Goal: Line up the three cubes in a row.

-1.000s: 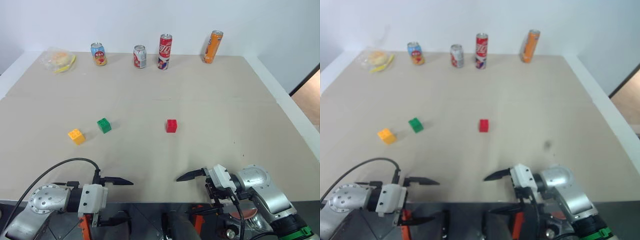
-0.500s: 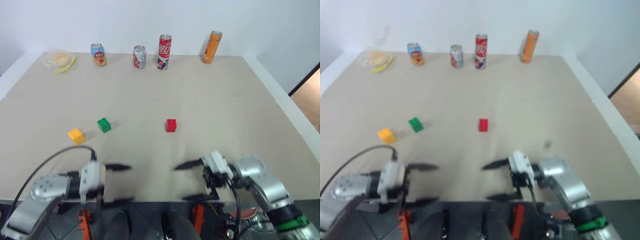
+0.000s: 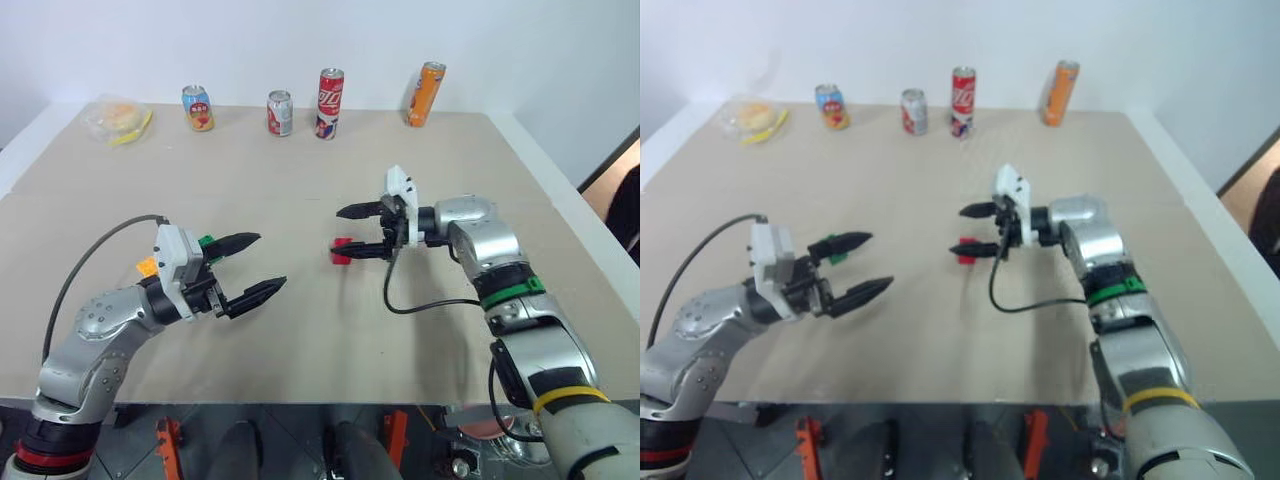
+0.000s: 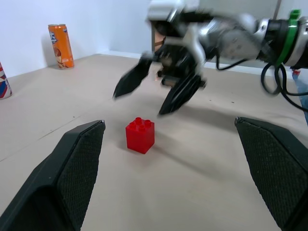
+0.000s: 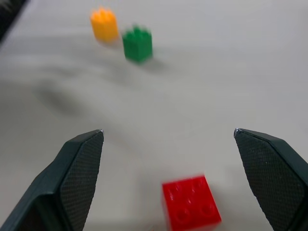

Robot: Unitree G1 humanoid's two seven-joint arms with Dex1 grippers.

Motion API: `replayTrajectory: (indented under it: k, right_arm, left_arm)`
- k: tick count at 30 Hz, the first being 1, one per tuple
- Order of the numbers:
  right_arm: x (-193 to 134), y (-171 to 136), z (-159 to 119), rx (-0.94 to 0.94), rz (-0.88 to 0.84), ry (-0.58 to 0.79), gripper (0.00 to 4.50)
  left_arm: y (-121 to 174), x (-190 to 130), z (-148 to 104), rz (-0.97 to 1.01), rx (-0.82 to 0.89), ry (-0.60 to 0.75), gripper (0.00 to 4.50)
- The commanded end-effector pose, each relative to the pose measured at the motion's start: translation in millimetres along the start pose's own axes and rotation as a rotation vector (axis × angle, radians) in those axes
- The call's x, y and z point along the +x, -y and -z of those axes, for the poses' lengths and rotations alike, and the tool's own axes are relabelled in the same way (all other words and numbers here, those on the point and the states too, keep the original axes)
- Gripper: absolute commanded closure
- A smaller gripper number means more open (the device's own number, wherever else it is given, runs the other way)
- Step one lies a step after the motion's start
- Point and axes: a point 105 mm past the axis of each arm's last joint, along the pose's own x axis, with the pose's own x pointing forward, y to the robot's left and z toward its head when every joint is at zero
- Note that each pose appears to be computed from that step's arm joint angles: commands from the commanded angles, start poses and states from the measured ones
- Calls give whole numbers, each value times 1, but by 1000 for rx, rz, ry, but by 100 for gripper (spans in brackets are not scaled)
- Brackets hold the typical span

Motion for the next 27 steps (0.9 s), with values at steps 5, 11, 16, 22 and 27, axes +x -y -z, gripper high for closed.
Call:
replayTrajectory:
  k: [5,11,16,22,27]
  right_arm:
    - [4,6,19,-34,5,-98,0]
    - [10,8,25,-27,36,-104,0]
    - [15,11,22,-28,69,-84,76]
    - [16,14,22,-30,95,-79,293]
    - [9,12,9,-30,42,-17,325]
  left_arm:
    - [5,4,-9,4,51,30,3]
    - [3,5,-13,-18,36,53,3]
    - [2,8,-14,-21,20,69,0]
    - [4,10,-15,-17,12,75,0]
    - [5,9,-11,1,13,52,0]
